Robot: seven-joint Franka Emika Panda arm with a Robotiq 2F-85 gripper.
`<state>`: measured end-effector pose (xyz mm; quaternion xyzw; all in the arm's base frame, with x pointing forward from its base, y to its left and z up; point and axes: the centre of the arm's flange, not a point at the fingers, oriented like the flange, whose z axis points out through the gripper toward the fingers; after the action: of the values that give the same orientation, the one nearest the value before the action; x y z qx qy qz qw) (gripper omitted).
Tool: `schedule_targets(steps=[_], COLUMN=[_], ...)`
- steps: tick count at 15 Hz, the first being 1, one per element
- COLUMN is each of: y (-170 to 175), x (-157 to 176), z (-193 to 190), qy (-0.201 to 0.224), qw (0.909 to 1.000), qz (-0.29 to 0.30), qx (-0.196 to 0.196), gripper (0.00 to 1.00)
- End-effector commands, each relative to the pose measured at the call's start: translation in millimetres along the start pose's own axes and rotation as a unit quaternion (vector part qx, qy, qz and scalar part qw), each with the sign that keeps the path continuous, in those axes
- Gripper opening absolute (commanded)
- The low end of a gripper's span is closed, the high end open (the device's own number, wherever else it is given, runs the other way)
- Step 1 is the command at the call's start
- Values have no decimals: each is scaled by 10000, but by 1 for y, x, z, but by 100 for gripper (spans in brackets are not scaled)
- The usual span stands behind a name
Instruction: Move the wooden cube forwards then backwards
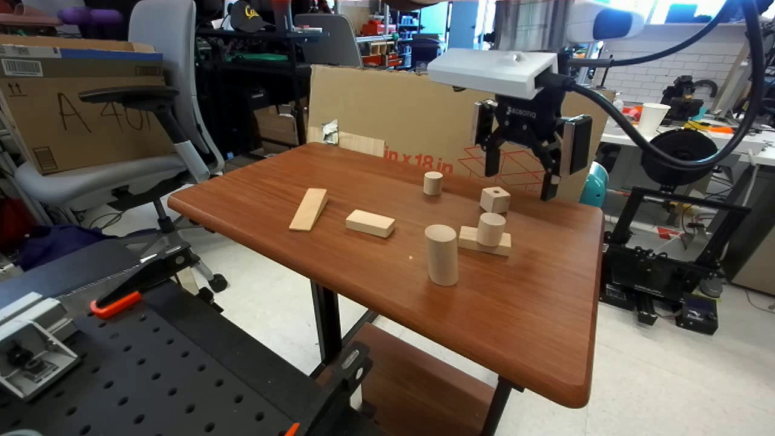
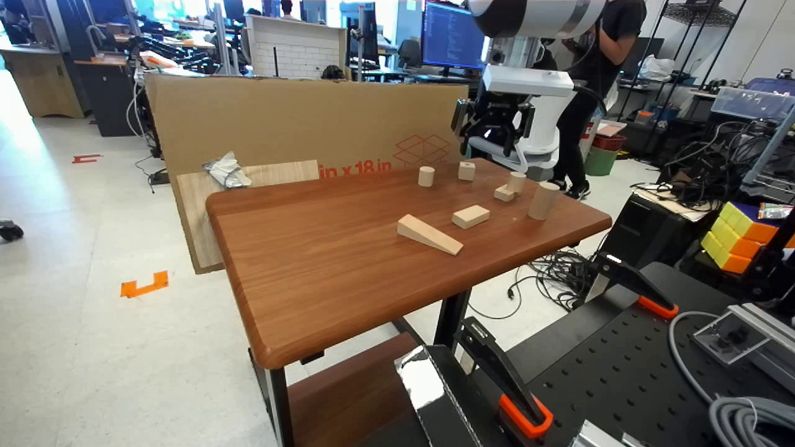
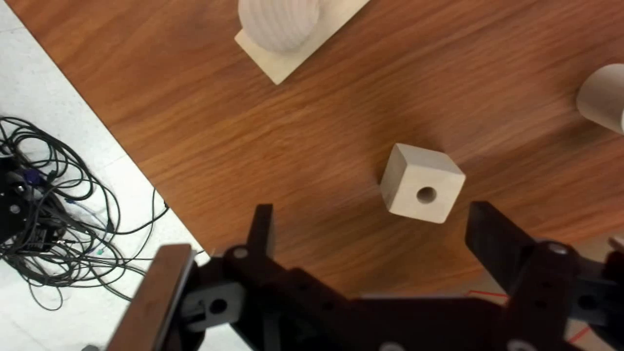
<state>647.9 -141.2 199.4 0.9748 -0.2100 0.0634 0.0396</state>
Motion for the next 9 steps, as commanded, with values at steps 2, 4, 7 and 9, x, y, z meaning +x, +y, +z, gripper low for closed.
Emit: schedule_targets(steps=[2,4,7,9], y=[-13,-17,-19,-19], x=[5,6,7,7], z=[12,16,22,28], qy=[27,9,-7,-46], qw=[9999,9999,10000,10000], qz=[121,113,39,31], qx=[5,22,25,28], gripper=[100,100,100,97])
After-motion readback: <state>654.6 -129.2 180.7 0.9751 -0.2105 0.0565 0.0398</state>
